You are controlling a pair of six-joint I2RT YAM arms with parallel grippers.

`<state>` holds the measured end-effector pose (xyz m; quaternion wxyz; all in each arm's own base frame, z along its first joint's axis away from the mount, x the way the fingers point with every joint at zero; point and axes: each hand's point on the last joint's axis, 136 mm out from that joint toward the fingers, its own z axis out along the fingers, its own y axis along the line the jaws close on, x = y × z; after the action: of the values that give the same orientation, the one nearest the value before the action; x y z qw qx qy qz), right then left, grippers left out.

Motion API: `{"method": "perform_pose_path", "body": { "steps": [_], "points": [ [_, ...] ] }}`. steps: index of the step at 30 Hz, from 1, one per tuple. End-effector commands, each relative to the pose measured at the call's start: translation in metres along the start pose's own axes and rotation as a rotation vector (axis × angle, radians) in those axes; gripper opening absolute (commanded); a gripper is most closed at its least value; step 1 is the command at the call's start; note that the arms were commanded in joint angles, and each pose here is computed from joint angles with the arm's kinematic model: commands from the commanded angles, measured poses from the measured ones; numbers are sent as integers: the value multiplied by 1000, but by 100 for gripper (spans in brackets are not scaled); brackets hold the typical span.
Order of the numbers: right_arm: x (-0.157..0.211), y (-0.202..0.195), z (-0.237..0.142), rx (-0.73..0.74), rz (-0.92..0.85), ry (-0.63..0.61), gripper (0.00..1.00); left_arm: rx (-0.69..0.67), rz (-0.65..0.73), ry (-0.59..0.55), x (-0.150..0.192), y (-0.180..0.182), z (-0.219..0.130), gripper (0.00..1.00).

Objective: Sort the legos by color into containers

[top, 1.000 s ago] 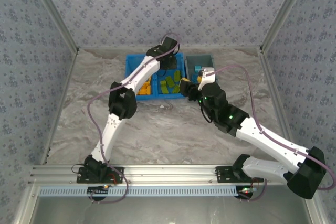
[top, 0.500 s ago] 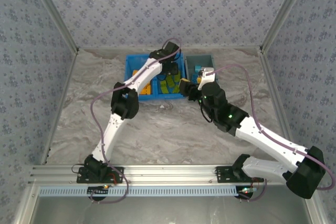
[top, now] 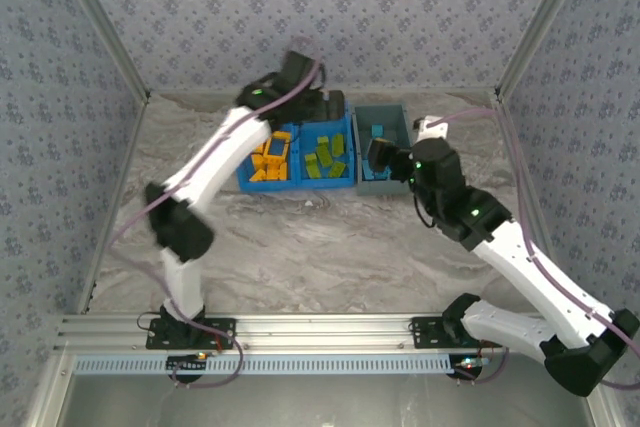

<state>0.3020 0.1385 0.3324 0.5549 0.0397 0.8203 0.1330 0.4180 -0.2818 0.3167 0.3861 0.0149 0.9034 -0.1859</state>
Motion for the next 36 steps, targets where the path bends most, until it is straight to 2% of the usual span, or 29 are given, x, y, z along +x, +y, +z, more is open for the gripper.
{"method": "perform_pose_path", "body": {
  "steps": [1, 3, 6, 8, 9, 11, 14, 16, 20, 24, 26, 28, 31, 33, 36],
  "points": [
    [5, -23, -24, 60, -94, 49, 100, -12, -48, -77, 7, 42, -59, 99],
    [5, -54, -36, 187, -63, 25, 100, -61, -86, -101, 33, 80, -84, 99],
    [15, -105, -40, 395, -52, 13, 100, -160, -129, -227, 67, 133, -122, 99],
    [33, -143, -34, 540, -45, 13, 100, -377, -214, -311, 101, 193, -144, 99],
    [39, -155, -27, 566, -46, 9, 100, -476, -241, -343, 117, 218, -153, 99],
    [68, -172, 0, 535, -102, 29, 100, -622, -183, -402, 145, 256, -162, 99],
    [106, -191, 28, 486, -122, 32, 100, -648, 1, -432, 166, 272, -147, 99],
    [124, -205, 39, 506, -102, 39, 100, -658, 105, -430, 176, 279, -134, 99],
    [148, -224, 67, 501, -107, 98, 100, -689, 181, -426, 187, 299, -110, 99],
    [155, -228, 94, 449, -133, 92, 100, -655, 126, -422, 189, 324, -85, 100],
    [147, -226, 107, 422, -146, 70, 100, -663, 53, -373, 189, 344, -75, 99],
    [142, -224, 116, 391, -160, 35, 100, -666, 56, -332, 181, 353, -62, 99],
    [138, -229, 128, 394, -205, 64, 100, -628, 102, -313, 162, 352, -34, 99],
    [135, -231, 131, 379, -220, 19, 100, -597, 137, -315, 149, 349, -16, 99],
    [151, -237, 134, 326, -181, 5, 100, -565, 181, -357, 131, 346, -1, 100]
  ]
}}
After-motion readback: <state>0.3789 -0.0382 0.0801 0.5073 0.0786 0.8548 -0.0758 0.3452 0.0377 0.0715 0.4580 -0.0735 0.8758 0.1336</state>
